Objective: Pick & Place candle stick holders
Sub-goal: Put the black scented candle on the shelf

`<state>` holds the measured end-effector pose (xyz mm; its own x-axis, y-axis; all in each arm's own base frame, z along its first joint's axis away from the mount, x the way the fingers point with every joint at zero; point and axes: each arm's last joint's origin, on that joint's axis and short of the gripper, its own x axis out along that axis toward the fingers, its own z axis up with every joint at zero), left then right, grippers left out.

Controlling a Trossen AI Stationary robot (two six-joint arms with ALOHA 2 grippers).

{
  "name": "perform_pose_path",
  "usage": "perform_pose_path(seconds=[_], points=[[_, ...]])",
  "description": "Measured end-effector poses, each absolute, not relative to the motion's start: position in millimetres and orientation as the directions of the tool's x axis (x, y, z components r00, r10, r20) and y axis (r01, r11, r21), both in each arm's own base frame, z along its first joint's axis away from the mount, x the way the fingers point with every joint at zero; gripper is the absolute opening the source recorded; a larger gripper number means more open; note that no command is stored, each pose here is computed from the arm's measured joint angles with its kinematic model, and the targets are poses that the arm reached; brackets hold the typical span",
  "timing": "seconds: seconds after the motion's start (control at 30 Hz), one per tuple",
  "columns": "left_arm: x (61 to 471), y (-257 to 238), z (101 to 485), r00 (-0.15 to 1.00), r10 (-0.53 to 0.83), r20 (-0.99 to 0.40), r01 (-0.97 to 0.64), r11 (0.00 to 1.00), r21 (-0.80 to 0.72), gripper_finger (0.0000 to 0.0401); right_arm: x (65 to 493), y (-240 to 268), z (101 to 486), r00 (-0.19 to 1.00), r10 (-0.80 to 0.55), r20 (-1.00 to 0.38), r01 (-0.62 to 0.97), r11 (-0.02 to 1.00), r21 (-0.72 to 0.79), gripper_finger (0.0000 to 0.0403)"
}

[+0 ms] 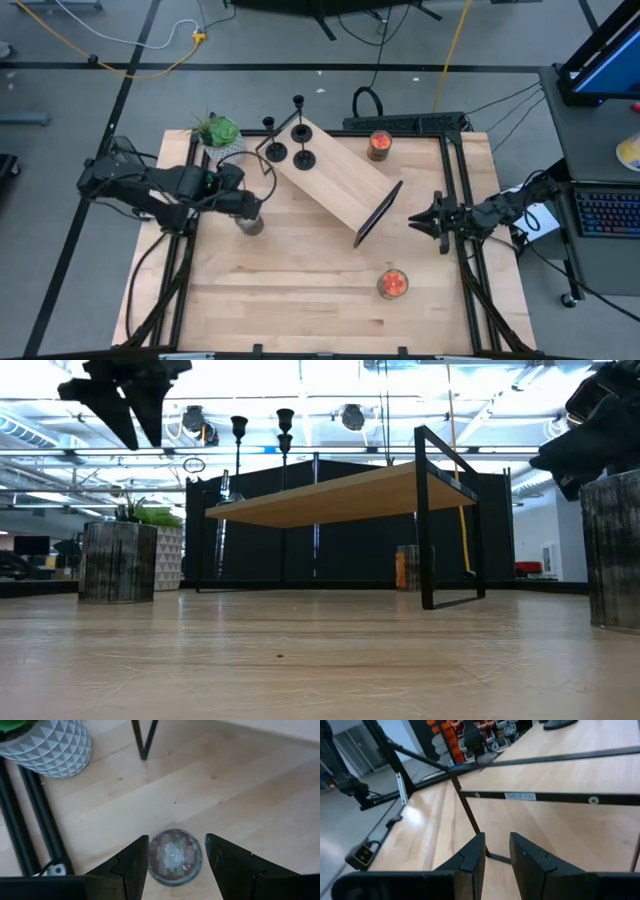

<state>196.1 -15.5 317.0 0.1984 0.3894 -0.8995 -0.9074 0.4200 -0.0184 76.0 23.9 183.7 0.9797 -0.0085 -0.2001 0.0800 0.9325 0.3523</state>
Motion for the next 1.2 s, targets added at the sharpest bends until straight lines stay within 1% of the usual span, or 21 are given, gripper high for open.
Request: perform_pose_path(seconds=[0.2,0.3,0.4,0.53,0.6,0.73,0.83,1.0,1.13,1.2], points=[[202,-3,306,0.055,0.364,-0.930,-0.911,0.399,0.103,0.0203,76,24,184,0.981,0.005,-0.196,0.072,0.922,0.381,0.0084],[205,0,302,0.018,0.341,-0.940,-0.910,0.395,0.126,0.0209,76,25,184,0.980,0.023,-0.198,0.057,0.919,0.391,0.0084],[206,2,298,0.007,0.320,-0.947,-0.912,0.391,0.125,0.0227,76,25,184,0.979,0.042,-0.200,0.043,0.915,0.401,0.0084],[201,1,279,-0.069,0.209,-0.976,-0.929,0.344,0.140,0.0256,76,26,184,0.979,0.046,-0.200,0.039,0.914,0.404,0.0084],[199,-4,268,-0.097,0.164,-0.982,-0.926,0.346,0.149,0.0265,76,26,184,0.979,0.046,-0.200,0.039,0.914,0.403,0.0084],[200,-13,251,-0.076,0.143,-0.987,-0.933,0.338,0.121,0.0268,76,26,184,0.979,0.046,-0.200,0.039,0.914,0.403,0.0084],[198,-15,245,-0.091,0.147,-0.985,-0.938,0.318,0.135,0.0269,76,26,184,0.979,0.047,-0.198,0.038,0.914,0.404,0.0084],[194,-7,234,-0.128,0.138,-0.982,-0.948,0.274,0.162,0.0269,76,26,185,0.980,0.047,-0.193,0.036,0.913,0.406,0.0084],[193,0,222,-0.126,0.110,-0.986,-0.953,0.264,0.152,0.0269,76,26,185,0.980,0.047,-0.193,0.037,0.912,0.408,0.0084],[194,3,216,-0.105,0.095,-0.990,-0.956,0.264,0.126,0.0269,76,26,185,0.980,0.047,-0.193,0.038,0.909,0.415,0.0084]])
